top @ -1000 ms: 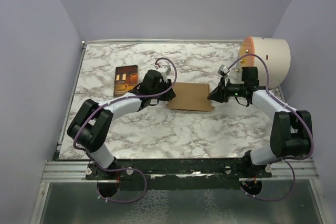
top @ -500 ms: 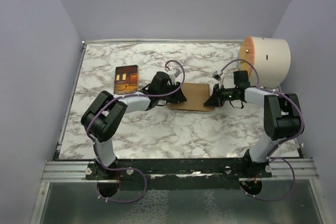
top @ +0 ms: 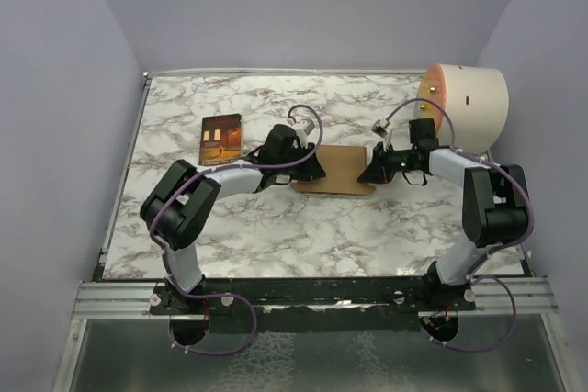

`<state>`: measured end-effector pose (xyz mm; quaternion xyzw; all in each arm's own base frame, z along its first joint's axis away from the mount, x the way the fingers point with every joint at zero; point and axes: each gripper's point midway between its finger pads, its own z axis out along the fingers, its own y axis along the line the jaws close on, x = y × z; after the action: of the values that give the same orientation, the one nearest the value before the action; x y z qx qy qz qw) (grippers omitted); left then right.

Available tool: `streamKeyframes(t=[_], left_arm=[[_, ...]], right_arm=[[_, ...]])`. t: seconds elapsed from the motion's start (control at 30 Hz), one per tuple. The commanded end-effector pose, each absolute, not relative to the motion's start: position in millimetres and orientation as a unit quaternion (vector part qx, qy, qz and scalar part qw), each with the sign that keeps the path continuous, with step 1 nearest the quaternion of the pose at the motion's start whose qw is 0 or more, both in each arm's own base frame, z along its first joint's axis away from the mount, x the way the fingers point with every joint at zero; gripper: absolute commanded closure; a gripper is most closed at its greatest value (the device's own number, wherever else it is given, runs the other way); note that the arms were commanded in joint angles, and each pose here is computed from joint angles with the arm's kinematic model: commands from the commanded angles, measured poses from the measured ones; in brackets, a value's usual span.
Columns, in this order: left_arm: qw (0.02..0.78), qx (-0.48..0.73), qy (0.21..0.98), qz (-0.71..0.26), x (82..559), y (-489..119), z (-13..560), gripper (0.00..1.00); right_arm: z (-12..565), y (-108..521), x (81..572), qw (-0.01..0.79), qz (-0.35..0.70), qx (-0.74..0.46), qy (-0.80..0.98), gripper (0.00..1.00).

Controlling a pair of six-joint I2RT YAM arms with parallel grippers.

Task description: Fold the paper box

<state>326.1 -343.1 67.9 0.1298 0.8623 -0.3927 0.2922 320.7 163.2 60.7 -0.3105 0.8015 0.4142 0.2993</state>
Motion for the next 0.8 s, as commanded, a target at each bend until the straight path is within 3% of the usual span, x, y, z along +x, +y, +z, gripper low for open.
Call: streamKeyframes(t=[0.0, 0.1, 0.2, 0.27, 0.3, 0.37, 0.43, 0.5, 0.77], left_arm=[[0.370, 0.136, 0.829, -0.396, 333.2, -335.0, 131.9, 0.76], [0.422, 0.121, 0.814, -0.380, 334.2, -316.4, 155.8, 0.76], [0.470, 0.100, 0.797, -0.365, 332.1, -293.6, 172.0, 0.74], [0.497, 0.081, 0.790, -0.350, 331.6, -276.5, 177.2, 0.63], [0.507, 0.068, 0.789, -0.342, 330.9, -267.4, 176.8, 0.54], [0.515, 0.038, 0.790, -0.329, 328.7, -249.6, 172.1, 0.29], [0.518, 0.041, 0.785, -0.337, 322.5, -241.6, 168.3, 0.15], [0.507, 0.044, 0.785, -0.354, 316.7, -239.8, 163.1, 0.11], [0.453, 0.039, 0.795, -0.402, 314.0, -246.4, 139.5, 0.12]], right_arm=[[113.8, 168.6, 320.4, 0.364, 0.415, -0.361, 0.752, 0.82], [133.7, 160.6, 322.7, 0.407, 0.389, -0.364, 0.742, 0.69], [147.1, 151.6, 328.9, 0.443, 0.365, -0.337, 0.746, 0.41], [146.7, 147.4, 336.1, 0.458, 0.354, -0.294, 0.761, 0.26], [146.8, 148.6, 337.0, 0.461, 0.361, -0.281, 0.760, 0.23], [142.5, 149.9, 337.3, 0.452, 0.368, -0.279, 0.763, 0.21], [134.2, 146.1, 345.3, 0.437, 0.360, -0.261, 0.782, 0.22], [122.1, 139.4, 355.9, 0.421, 0.343, -0.234, 0.806, 0.23], [70.0, 121.5, 378.2, 0.364, 0.299, -0.151, 0.869, 0.38]])
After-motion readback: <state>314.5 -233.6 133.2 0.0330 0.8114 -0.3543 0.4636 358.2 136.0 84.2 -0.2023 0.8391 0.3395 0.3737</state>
